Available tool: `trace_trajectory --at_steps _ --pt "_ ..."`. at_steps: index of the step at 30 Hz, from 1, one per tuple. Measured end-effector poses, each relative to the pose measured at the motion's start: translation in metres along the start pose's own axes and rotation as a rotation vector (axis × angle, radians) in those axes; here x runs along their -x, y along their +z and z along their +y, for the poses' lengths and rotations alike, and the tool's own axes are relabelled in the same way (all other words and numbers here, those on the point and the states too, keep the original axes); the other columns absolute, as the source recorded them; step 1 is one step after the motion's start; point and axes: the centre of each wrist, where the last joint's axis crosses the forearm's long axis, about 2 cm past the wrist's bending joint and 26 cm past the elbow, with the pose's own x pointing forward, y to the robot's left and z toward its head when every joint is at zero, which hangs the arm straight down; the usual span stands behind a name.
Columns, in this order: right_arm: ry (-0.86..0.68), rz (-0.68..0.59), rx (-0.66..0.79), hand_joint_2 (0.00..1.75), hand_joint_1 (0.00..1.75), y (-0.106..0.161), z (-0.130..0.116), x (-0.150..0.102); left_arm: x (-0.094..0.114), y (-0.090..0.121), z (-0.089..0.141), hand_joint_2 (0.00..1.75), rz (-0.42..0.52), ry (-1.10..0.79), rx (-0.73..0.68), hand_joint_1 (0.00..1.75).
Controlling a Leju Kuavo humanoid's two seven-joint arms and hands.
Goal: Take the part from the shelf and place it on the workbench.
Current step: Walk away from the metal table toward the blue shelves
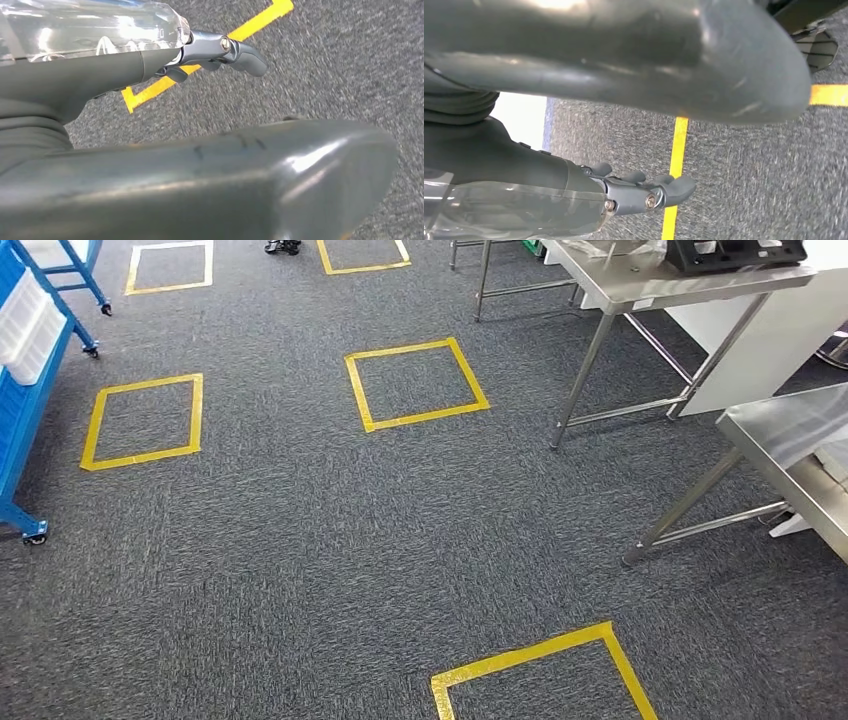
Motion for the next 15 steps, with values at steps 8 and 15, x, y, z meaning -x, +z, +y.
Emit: trace_trajectory --at_steps 8,15 --pt "-0.118 -0.034 0.050 0.00 0.00 0.0003 -0.0017 0.0036 -0.0073 -0.0055 0.0027 0.00 -0.022 -0.014 0.034 0.00" --pt "-0.111 0.012 0.065 0.00 0.00 0.0005 -0.0038 0.0070 -0.0083 -0.0052 0.0000 0.00 0.022 0.005 0.031 0.00"
